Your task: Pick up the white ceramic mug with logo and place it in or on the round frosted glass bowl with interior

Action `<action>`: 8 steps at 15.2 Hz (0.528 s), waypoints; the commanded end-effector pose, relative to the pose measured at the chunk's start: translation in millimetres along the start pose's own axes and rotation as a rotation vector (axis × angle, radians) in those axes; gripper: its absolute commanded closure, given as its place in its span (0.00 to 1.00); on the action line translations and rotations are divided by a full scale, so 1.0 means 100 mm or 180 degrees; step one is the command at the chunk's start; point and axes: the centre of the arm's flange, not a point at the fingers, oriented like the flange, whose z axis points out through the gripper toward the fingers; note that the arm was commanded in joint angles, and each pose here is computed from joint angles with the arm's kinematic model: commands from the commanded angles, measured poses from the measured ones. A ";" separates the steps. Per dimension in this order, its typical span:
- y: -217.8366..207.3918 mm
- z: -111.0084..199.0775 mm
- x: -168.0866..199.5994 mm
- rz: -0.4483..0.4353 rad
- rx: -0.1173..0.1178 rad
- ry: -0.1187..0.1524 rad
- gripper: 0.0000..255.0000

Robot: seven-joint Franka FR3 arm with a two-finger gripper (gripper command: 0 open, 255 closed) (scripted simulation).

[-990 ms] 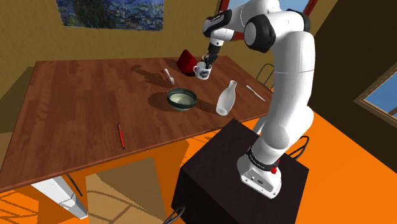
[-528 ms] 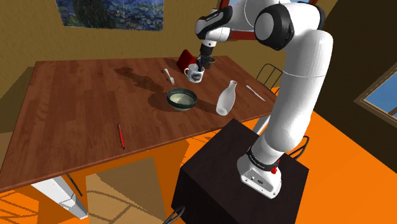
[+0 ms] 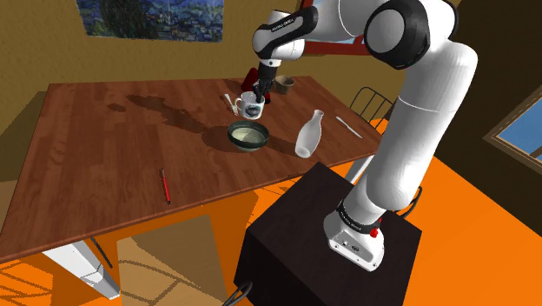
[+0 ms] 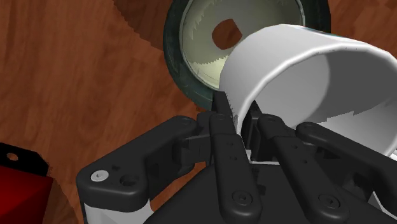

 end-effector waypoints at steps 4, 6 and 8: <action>-0.14 0.22 -0.03 0.0007 -0.0001 0.0001 1.00; -0.14 0.32 -0.04 0.0007 -0.0001 0.0001 1.00; -0.13 0.43 -0.04 0.0007 -0.0001 0.0001 1.00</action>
